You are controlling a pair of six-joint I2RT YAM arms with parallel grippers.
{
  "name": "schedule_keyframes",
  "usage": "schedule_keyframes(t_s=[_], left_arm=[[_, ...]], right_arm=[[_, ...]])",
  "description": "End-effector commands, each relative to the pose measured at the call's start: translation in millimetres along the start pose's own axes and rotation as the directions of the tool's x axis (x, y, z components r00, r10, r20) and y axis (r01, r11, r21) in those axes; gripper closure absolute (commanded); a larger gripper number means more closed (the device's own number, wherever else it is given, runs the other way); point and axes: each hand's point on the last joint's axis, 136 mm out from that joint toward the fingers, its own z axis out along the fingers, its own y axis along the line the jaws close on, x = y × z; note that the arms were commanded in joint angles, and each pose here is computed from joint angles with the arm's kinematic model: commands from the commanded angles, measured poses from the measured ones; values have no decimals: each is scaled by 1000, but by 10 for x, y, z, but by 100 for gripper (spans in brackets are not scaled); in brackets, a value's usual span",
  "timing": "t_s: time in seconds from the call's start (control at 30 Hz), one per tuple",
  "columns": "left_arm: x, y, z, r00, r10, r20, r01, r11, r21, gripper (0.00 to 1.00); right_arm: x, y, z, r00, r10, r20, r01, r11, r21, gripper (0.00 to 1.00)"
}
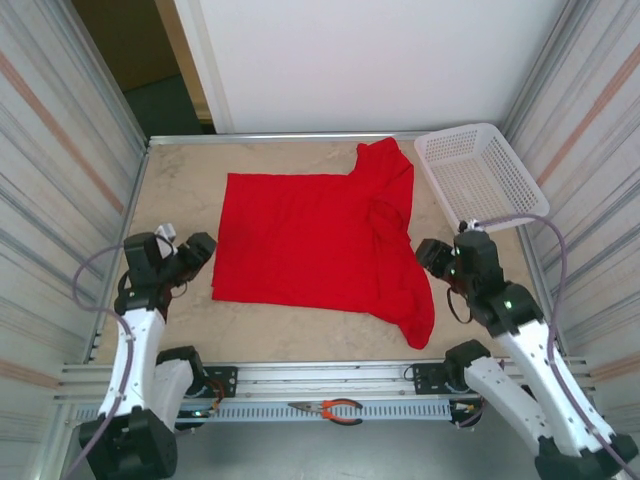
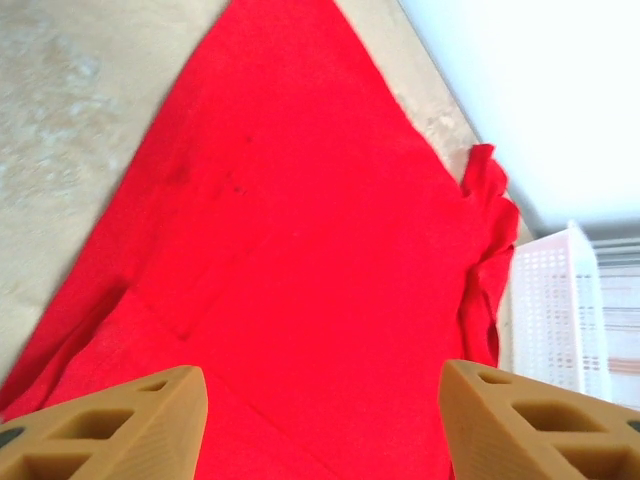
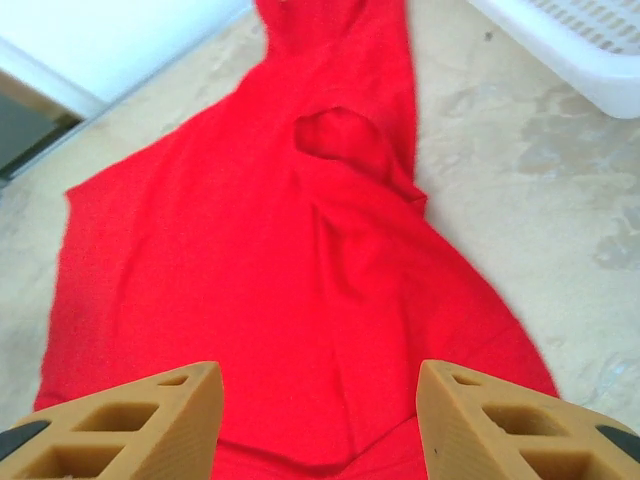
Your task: Fold the inside-out t-shirt
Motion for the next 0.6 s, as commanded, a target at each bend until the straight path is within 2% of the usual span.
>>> schedule_keyframes(t_s=[0.0,0.17,0.3,0.47,0.57], left_arm=[[-201,-274,323,999,4,-39,-1,996,87,35],[-158,-457,1146,970,124,-207,-112,991,71,33],[-153,-336,1655,955,76,-288,-74,997,20,32],[-133,-89,1935,953,9,-303,-25,999,-48,32],[-95,22,2019,949,-23,-314,-2,997,-81,31]], right_arm=[[-11,208,380,993,-50,-111,43,997,-61,46],[-9,297,1104,954,-198,-224,217,974,63,44],[-5,456,1596,906,-298,-300,345,931,118,40],[46,655,2167,848,-371,-379,453,879,152,38],[50,602,2459,826,-383,-413,498,840,216,39]])
